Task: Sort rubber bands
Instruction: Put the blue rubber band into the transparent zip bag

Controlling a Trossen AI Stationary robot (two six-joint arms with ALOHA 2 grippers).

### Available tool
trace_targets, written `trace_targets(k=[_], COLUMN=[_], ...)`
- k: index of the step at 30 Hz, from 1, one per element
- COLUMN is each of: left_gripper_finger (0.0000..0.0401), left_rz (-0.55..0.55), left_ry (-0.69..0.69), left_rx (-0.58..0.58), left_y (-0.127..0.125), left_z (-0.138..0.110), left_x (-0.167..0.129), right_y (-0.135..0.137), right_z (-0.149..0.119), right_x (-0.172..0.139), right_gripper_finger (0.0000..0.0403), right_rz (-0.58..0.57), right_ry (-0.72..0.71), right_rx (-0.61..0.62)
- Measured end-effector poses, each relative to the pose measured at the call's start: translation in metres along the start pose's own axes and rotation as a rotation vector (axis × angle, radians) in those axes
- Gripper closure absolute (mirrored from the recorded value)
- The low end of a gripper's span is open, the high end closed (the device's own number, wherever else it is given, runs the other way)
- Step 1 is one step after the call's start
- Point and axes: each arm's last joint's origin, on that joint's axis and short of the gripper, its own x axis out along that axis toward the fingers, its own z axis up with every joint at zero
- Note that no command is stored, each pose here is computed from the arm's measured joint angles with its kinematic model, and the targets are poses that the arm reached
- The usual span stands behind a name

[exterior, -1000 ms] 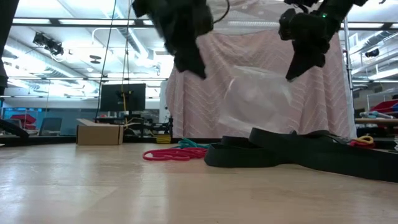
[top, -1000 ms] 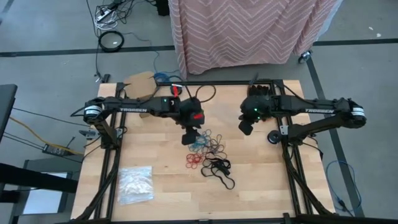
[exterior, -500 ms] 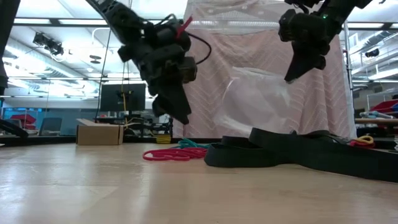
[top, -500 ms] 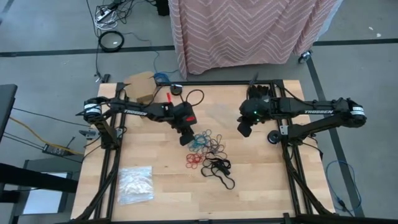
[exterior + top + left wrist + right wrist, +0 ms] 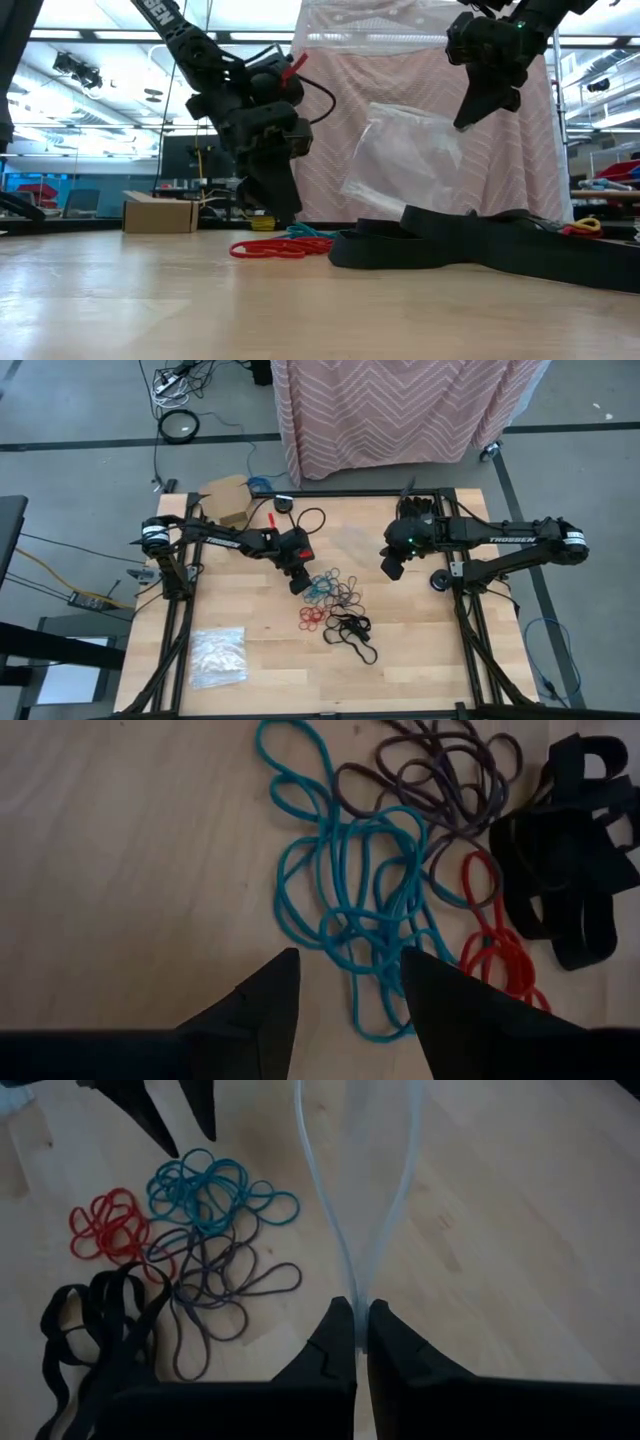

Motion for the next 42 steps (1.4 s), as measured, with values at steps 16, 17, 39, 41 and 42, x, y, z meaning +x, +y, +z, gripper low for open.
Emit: trace_targets(k=[16, 17, 39, 41, 42], left_gripper_finger=[0.0388, 0.0391, 0.04, 0.04, 0.04], left_rz=[-0.085, -0.094, -0.138, -0.129, -0.124], left_ry=[-0.035, -0.052, -0.705, -0.711, -0.705], left_rx=[-0.067, -0.063, 0.479, 0.493, 0.492], left_y=[-0.006, -0.01, -0.139, -0.138, -0.137], left_z=[0.016, 0.02, 0.159, 0.162, 0.162], left_x=[-0.006, -0.011, -0.236, -0.235, -0.234], right_y=[0.0, 0.0, 0.008, 0.009, 0.01], right_z=[0.0, 0.0, 0.011, 0.013, 0.014], right_x=[0.0, 0.0, 0.004, 0.004, 0.004], right_gripper_finger=[0.0403, 0.0403, 0.0403, 0.0403, 0.0403], right_rz=[0.009, 0.015, 0.127, 0.14, 0.146], right_ry=[0.004, 0.008, -0.074, -0.088, -0.097], right_rx=[0.004, 0.004, -0.014, -0.006, -0.005])
